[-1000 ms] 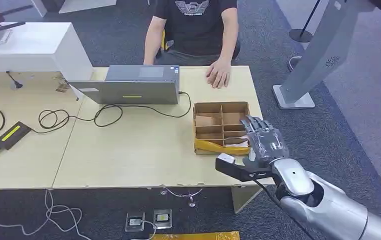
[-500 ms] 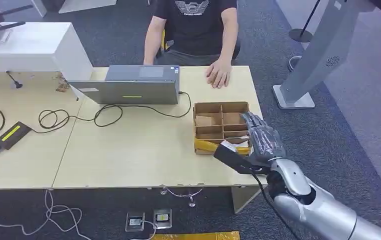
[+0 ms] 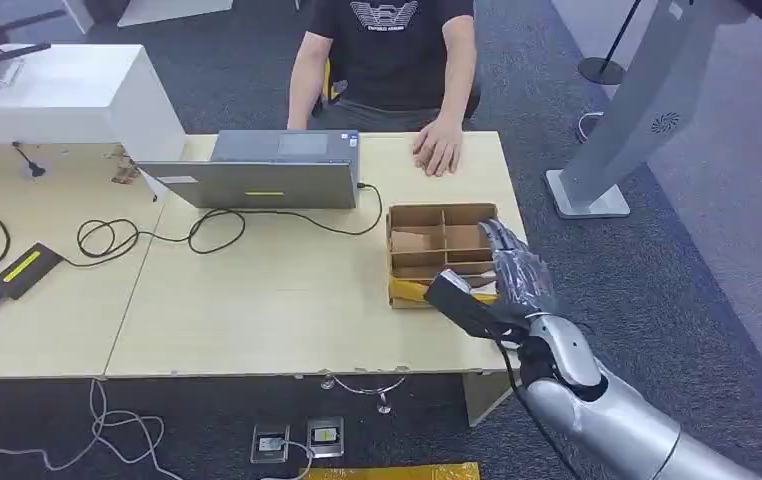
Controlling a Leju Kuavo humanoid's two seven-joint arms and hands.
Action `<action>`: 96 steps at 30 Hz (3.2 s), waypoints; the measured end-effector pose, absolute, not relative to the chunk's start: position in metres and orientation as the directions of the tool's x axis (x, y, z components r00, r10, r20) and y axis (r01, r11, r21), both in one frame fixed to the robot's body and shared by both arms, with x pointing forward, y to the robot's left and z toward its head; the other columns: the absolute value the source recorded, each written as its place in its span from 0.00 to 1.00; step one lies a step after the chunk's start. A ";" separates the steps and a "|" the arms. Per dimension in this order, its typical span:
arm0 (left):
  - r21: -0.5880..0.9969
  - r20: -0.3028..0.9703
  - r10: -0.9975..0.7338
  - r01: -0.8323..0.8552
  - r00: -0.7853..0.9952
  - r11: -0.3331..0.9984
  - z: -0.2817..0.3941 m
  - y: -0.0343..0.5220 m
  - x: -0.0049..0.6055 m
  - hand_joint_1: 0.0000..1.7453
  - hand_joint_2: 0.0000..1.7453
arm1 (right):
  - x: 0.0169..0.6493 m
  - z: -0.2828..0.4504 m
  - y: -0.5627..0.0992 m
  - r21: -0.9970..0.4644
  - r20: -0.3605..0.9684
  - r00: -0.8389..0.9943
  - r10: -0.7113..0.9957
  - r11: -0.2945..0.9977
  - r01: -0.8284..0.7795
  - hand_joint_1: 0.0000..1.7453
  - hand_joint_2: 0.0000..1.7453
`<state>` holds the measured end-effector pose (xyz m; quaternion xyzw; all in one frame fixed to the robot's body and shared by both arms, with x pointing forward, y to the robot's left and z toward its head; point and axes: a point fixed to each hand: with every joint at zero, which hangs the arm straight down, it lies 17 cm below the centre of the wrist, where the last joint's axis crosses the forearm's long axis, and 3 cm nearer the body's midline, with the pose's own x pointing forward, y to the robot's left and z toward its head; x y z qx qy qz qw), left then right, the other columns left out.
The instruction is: Pass the card to the sensor for recognition and then transmit it.
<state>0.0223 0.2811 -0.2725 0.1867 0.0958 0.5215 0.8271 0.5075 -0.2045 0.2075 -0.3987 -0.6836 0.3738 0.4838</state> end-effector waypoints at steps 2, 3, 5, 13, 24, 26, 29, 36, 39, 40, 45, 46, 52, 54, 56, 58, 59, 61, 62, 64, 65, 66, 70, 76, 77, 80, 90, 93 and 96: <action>0.402 0.038 0.898 -0.829 0.439 0.388 -0.273 0.281 0.024 0.00 0.00 | 0.509 0.204 -0.202 -0.896 0.367 -0.217 0.905 0.406 0.179 0.00 1.00; 0.400 0.039 0.898 -0.830 0.439 0.388 -0.273 0.281 0.024 0.00 0.00 | 0.510 0.203 -0.202 -0.895 0.369 -0.214 0.904 0.408 0.178 0.00 1.00; 0.398 0.043 0.898 -0.831 0.439 0.387 -0.273 0.281 0.025 0.00 0.00 | 0.512 0.200 -0.200 -0.895 0.371 -0.218 0.903 0.411 0.176 0.00 1.00; 0.398 0.047 0.898 -0.833 0.437 0.385 -0.273 0.282 0.025 0.00 0.00 | 0.519 0.185 -0.197 -0.896 0.383 -0.205 0.901 0.416 0.156 0.00 1.00; 0.365 0.052 0.885 -0.833 0.463 0.415 -0.275 0.281 0.032 0.00 0.00 | 0.522 0.167 -0.194 -0.893 0.406 -0.197 0.892 0.433 0.123 0.00 1.00; 0.363 0.052 0.884 -0.834 0.464 0.416 -0.275 0.281 0.032 0.00 0.00 | 0.523 0.164 -0.194 -0.894 0.406 -0.192 0.893 0.432 0.119 0.00 1.00; 0.359 0.053 0.884 -0.835 0.464 0.417 -0.275 0.281 0.033 0.00 0.00 | 0.523 0.160 -0.193 -0.896 0.403 -0.196 0.894 0.429 0.111 0.00 1.00; 0.357 0.055 0.884 -0.836 0.464 0.417 -0.275 0.283 0.033 0.00 0.00 | 0.524 0.155 -0.194 -0.895 0.414 -0.191 0.890 0.436 0.092 0.00 1.00; 0.358 0.055 0.884 -0.836 0.465 0.417 -0.275 0.283 0.033 0.00 0.00 | 0.525 0.153 -0.196 -0.897 0.413 -0.183 0.892 0.434 0.089 0.00 1.00; 0.358 0.055 0.883 -0.835 0.466 0.418 -0.275 0.283 0.033 0.00 0.00 | 0.525 0.152 -0.196 -0.897 0.414 -0.181 0.892 0.434 0.089 0.00 1.00; 0.363 0.056 0.883 -0.833 0.466 0.417 -0.275 0.284 0.032 0.00 0.00 | 0.525 0.149 -0.199 -0.897 0.415 -0.171 0.893 0.433 0.085 0.00 1.00; 0.365 0.056 0.883 -0.833 0.465 0.416 -0.275 0.284 0.032 0.00 0.00 | 0.525 0.148 -0.199 -0.897 0.415 -0.171 0.893 0.433 0.083 0.00 1.00; 0.367 0.055 0.883 -0.832 0.467 0.417 -0.275 0.284 0.032 0.00 0.00 | 0.525 0.145 -0.200 -0.898 0.416 -0.168 0.894 0.432 0.078 0.00 1.00; 0.367 0.054 0.883 -0.832 0.467 0.417 -0.275 0.284 0.032 0.00 0.00 | 0.525 0.144 -0.201 -0.899 0.414 -0.165 0.895 0.430 0.077 0.00 1.00; 0.367 0.054 0.883 -0.832 0.466 0.417 -0.275 0.284 0.032 0.00 0.00 | 0.525 0.143 -0.201 -0.901 0.412 -0.163 0.896 0.428 0.076 0.00 1.00; 0.367 0.053 0.883 -0.832 0.466 0.416 -0.275 0.284 0.032 0.00 0.00 | 0.525 0.142 -0.202 -0.903 0.408 -0.162 0.899 0.424 0.076 0.00 1.00; 0.367 0.053 0.883 -0.832 0.466 0.416 -0.275 0.284 0.032 0.00 0.00 | 0.525 0.141 -0.203 -0.903 0.407 -0.160 0.899 0.422 0.075 0.04 1.00; 0.367 0.051 0.884 -0.831 0.466 0.417 -0.275 0.284 0.031 0.00 0.00 | 0.525 0.140 -0.202 -0.904 0.406 -0.160 0.900 0.421 0.075 0.71 1.00; 0.368 0.050 0.883 -0.831 0.466 0.418 -0.275 0.284 0.031 0.00 0.00 | 0.525 0.140 -0.202 -0.904 0.406 -0.159 0.900 0.421 0.074 1.00 1.00; 0.368 0.049 0.882 -0.830 0.468 0.420 -0.275 0.284 0.031 0.00 0.00 | 0.526 0.139 -0.202 -0.905 0.406 -0.157 0.900 0.420 0.072 1.00 1.00; 0.368 0.049 0.882 -0.829 0.469 0.421 -0.275 0.284 0.031 0.00 0.00 | 0.526 0.138 -0.202 -0.905 0.405 -0.157 0.901 0.419 0.071 1.00 1.00; 0.368 0.049 0.881 -0.829 0.470 0.421 -0.275 0.284 0.031 0.00 0.00 | 0.526 0.138 -0.202 -0.905 0.405 -0.158 0.900 0.420 0.071 1.00 1.00; 0.371 0.049 0.880 -0.826 0.473 0.423 -0.275 0.285 0.031 0.00 0.00 | 0.525 0.135 -0.199 -0.906 0.405 -0.162 0.900 0.419 0.062 1.00 1.00; 0.382 0.044 0.875 -0.818 0.481 0.430 -0.274 0.287 0.029 0.00 0.00 | 0.525 0.132 -0.198 -0.907 0.404 -0.158 0.901 0.417 0.057 1.00 1.00; 0.383 0.042 0.875 -0.816 0.482 0.432 -0.274 0.287 0.029 0.00 0.00 | 0.525 0.132 -0.199 -0.907 0.405 -0.154 0.901 0.417 0.058 1.00 1.00; 0.384 0.039 0.875 -0.816 0.483 0.433 -0.274 0.287 0.028 0.00 0.00 | 0.524 0.130 -0.201 -0.907 0.407 -0.138 0.903 0.417 0.058 1.00 1.00; 0.388 0.037 0.866 -0.806 0.498 0.447 -0.274 0.290 0.028 0.00 0.00 | 0.519 0.124 -0.205 -0.905 0.415 -0.095 0.905 0.421 0.058 1.00 1.00; 0.389 0.037 0.862 -0.802 0.505 0.454 -0.274 0.291 0.028 0.00 0.00 | 0.517 0.127 -0.206 -0.904 0.412 -0.102 0.905 0.421 0.078 1.00 1.00; 0.388 0.038 0.861 -0.802 0.508 0.455 -0.274 0.292 0.028 0.00 0.00 | 0.516 0.143 -0.209 -0.907 0.377 -0.120 0.918 0.392 0.154 1.00 1.00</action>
